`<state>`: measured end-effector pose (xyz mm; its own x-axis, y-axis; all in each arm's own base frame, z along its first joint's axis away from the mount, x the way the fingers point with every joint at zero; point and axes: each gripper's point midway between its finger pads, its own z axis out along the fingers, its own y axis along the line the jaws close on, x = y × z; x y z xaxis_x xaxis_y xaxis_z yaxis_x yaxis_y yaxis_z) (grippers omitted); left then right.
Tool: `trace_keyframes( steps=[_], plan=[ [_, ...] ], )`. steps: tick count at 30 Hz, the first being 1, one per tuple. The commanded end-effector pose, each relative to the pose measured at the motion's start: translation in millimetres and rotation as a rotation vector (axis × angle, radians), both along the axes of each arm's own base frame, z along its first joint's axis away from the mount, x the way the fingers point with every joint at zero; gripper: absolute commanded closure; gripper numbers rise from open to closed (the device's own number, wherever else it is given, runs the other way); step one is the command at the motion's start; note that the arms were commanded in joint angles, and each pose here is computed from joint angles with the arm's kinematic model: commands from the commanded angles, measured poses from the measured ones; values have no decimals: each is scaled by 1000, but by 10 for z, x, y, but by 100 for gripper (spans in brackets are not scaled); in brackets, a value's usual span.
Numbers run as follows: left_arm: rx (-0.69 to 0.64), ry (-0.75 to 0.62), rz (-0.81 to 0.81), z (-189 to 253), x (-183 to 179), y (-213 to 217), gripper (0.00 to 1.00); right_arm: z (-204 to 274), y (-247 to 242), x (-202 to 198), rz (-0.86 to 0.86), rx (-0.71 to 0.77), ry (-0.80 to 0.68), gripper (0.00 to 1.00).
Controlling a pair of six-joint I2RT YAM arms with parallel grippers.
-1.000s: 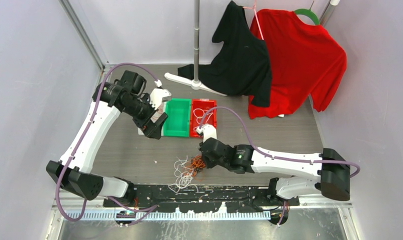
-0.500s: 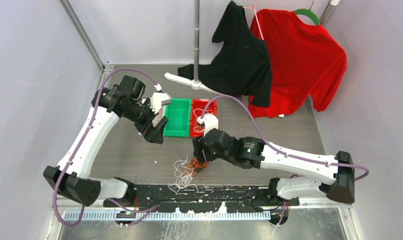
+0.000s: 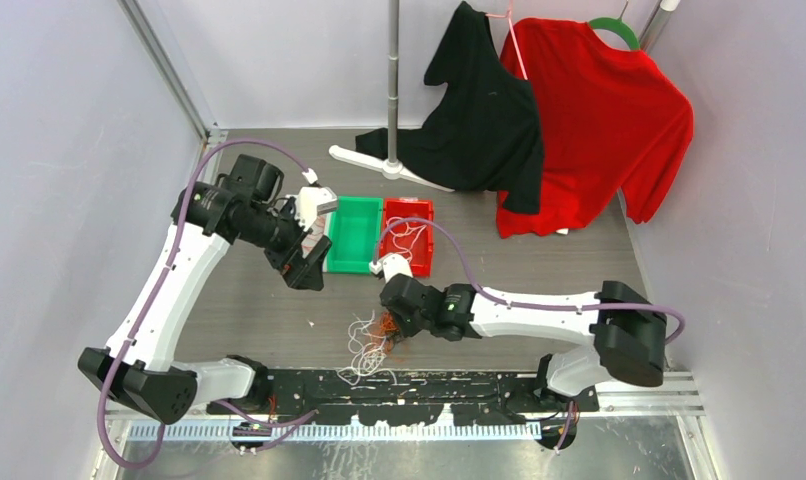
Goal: Untangle the cables
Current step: Untie the cable.
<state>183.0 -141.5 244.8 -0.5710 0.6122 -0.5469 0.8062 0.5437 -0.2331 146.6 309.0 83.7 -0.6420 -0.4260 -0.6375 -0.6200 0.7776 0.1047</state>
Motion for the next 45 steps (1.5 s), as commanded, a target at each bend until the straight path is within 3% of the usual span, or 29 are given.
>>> trace_keyframes(
  steps=[1,5,11,17,25,31,35,39,42,45],
  plan=[
    [-31,-22,-5,115,-13,-40,2,249,332,246,-16,148,-97,85],
    [-45,0,-18,90,-34,-72,7,579,440,325,-37,249,-141,99],
    [-95,30,-50,32,-100,-152,17,1072,515,337,-78,444,-153,99],
    [-122,52,-57,-55,-81,-217,19,1297,555,332,-99,553,-143,99],
    [-241,74,-64,35,-89,-403,26,1959,703,250,-40,756,-108,99],
    [-326,160,-67,85,-203,-519,41,2214,783,200,-28,848,-77,99],
    [-382,220,-69,60,-289,-598,38,2297,817,212,-31,873,-77,99],
    [-405,178,-71,57,-288,-625,38,2361,850,199,-23,889,-68,99],
    [-387,123,-54,47,-209,-604,47,2405,846,188,-25,911,-58,99],
    [-356,76,-30,8,-110,-572,64,2417,826,191,-34,926,-47,99]
  ],
)
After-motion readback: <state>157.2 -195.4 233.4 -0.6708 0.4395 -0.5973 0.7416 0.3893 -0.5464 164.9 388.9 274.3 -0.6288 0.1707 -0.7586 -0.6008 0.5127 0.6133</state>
